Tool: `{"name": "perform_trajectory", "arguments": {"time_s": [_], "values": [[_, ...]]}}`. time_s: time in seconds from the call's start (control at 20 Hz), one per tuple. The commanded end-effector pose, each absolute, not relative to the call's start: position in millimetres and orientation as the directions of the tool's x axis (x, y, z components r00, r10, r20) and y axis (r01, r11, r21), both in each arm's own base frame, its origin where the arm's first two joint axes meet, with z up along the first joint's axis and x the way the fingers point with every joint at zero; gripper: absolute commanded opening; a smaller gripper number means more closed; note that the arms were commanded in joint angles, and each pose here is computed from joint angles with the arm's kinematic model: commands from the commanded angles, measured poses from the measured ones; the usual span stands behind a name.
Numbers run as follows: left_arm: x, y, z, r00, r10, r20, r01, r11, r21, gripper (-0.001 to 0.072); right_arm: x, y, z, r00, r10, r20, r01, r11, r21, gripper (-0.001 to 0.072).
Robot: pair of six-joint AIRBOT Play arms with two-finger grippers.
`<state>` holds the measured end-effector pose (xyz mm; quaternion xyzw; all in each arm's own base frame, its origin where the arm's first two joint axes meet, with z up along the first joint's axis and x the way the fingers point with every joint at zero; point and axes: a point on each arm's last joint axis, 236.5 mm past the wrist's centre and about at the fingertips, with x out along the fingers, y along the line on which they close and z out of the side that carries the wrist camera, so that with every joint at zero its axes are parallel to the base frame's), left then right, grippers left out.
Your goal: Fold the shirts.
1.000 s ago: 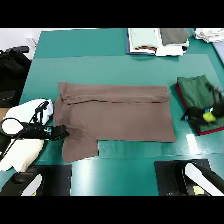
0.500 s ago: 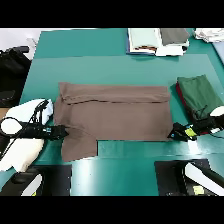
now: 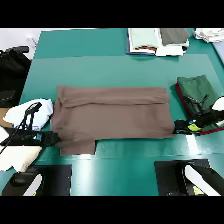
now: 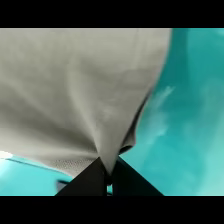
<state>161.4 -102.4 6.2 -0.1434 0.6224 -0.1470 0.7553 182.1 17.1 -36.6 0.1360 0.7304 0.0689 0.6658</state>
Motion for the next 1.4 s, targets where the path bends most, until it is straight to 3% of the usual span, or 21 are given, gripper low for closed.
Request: {"name": "perform_trajectory", "arguments": {"time_s": [0.0, 0.15, 0.45, 0.75, 1.0, 1.05, 1.1, 1.15, 1.2, 1.35], "values": [[115.4, -106.5, 20.1, 0.078, -0.424, -0.902, 0.067, 0.905, -0.420, 0.0022, 172.9, -5.4, -5.0, -0.013, 0.161, -0.987, 0.052, 0.986, 0.160, 0.0023], [134.0, -106.3, 36.9, 0.135, -0.422, -0.896, 0.108, 0.906, -0.410, 0.0022, 191.3, -9.4, 19.8, 0.080, 0.140, -0.987, 0.047, 0.988, 0.144, 0.0023], [241.6, -94.4, 44.3, 0.308, -0.353, -0.883, 0.162, 0.934, -0.317, 0.0023, 251.0, -20.5, 24.7, 0.085, 0.154, -0.984, 0.063, 0.985, 0.160, 0.0023], [320.3, -80.3, 8.4, 0.316, -0.273, -0.909, 0.151, 0.960, -0.236, 0.0025, 331.6, 1.6, 21.5, 0.134, 0.320, -0.938, 0.080, 0.940, 0.332, 0.0024], [342.1, -78.7, -1.7, 0.356, -0.263, -0.897, 0.133, 0.964, -0.230, 0.0025, 374.6, 7.5, 18.2, 0.146, 0.387, -0.910, 0.091, 0.911, 0.402, 0.0026], [345.0, -78.7, 0.3, 0.368, -0.263, -0.892, 0.133, 0.964, -0.229, 0.0028, 383.4, 5.2, 19.1, 0.164, 0.382, -0.910, 0.089, 0.913, 0.399, 0.0067], [347.2, -78.7, 3.5, 0.375, -0.263, -0.889, 0.135, 0.964, -0.228, 0.0107, 392.3, 2.6, 22.0, 0.191, 0.374, -0.908, 0.086, 0.915, 0.395, 0.0209], [350.8, -79.0, 8.7, 0.387, -0.264, -0.883, 0.131, 0.964, -0.231, 0.0370, 401.0, 0.0, 27.4, 0.226, 0.364, -0.904, 0.080, 0.918, 0.389, 0.0391], [355.6, -79.4, 17.0, 0.402, -0.265, -0.876, 0.134, 0.964, -0.231, 0.0476, 408.6, -2.2, 34.2, 0.257, 0.354, -0.899, 0.073, 0.920, 0.384, 0.0505], [370.5, -82.0, 50.5, 0.457, -0.276, -0.846, 0.133, 0.961, -0.241, 0.0475, 405.4, -3.4, 40.5, 0.247, 0.358, -0.900, 0.002, 0.929, 0.370, 0.0516]]}}
